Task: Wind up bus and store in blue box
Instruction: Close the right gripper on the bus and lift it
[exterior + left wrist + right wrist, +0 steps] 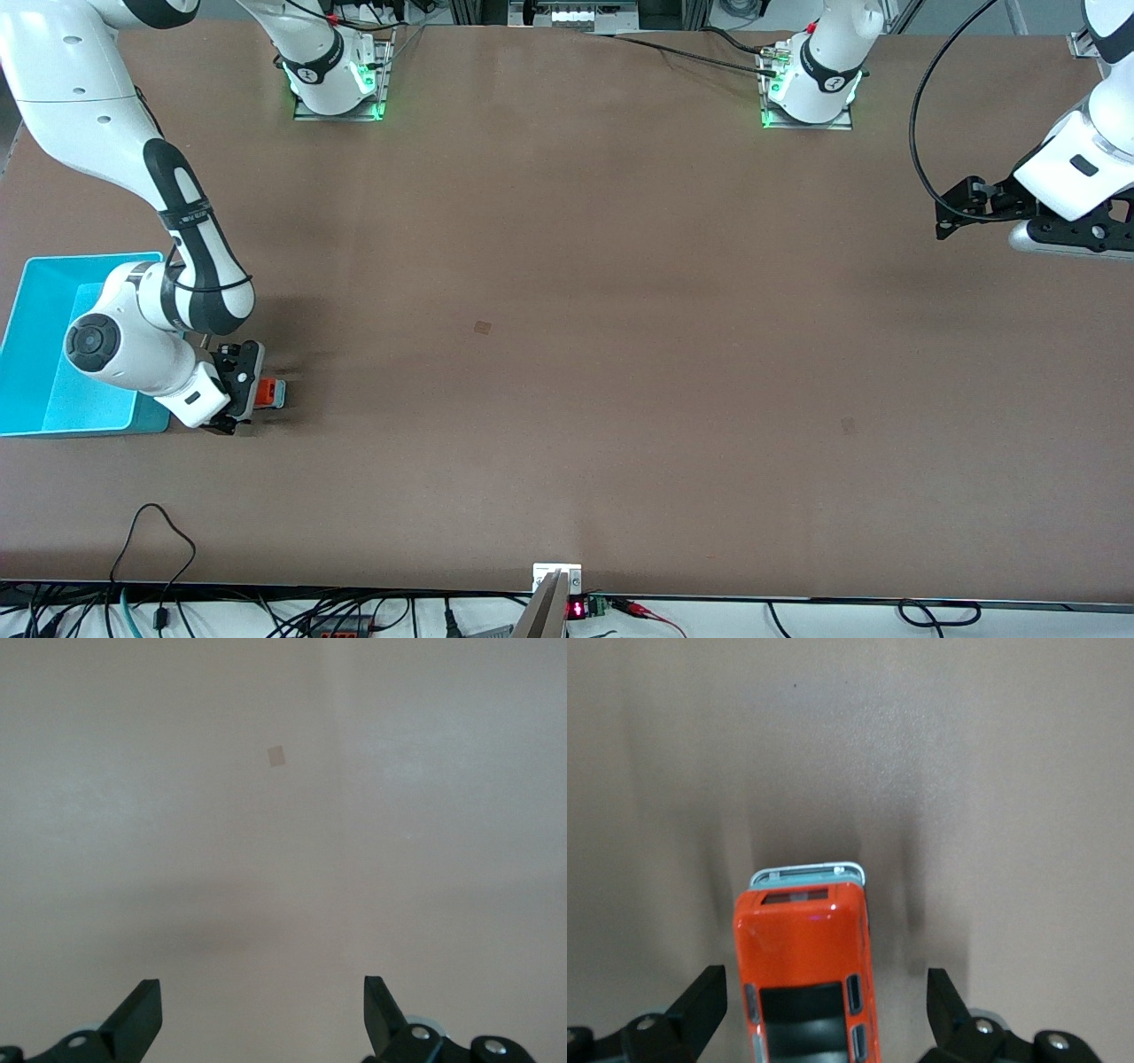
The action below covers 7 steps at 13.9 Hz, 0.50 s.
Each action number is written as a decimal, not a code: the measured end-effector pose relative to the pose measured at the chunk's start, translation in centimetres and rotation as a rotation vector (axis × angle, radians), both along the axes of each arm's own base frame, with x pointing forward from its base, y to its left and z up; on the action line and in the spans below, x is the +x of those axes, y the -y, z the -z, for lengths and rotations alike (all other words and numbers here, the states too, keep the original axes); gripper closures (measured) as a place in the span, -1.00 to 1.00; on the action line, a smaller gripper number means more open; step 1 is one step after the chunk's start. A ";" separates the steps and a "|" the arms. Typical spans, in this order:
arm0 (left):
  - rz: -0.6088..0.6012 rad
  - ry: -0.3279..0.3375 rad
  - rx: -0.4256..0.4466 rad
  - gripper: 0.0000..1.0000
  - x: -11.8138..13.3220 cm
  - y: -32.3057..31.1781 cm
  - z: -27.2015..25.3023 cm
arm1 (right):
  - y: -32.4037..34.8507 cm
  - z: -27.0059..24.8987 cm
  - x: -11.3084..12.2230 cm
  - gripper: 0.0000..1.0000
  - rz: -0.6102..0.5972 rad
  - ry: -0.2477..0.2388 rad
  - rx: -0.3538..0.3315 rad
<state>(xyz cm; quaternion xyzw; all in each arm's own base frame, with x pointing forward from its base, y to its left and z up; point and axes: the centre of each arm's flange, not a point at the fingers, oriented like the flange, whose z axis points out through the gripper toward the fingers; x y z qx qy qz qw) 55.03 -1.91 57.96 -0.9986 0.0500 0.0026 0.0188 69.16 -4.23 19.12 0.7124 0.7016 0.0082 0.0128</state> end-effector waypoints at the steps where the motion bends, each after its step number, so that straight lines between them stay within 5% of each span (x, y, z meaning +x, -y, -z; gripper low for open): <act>1: -0.004 0.000 0.000 -1.00 0.0 -0.2 0.0 | -0.4 -0.1 0.1 -0.81 -0.016 0.005 -0.008; 4: -0.011 -0.001 0.000 -1.00 0.0 -0.5 0.0 | -0.7 -0.5 0.2 -0.15 -0.032 0.012 -0.019; 7: -0.011 -0.002 0.000 -1.00 0.0 -0.4 0.0 | -0.3 -0.6 0.2 -0.07 -0.024 0.014 -0.020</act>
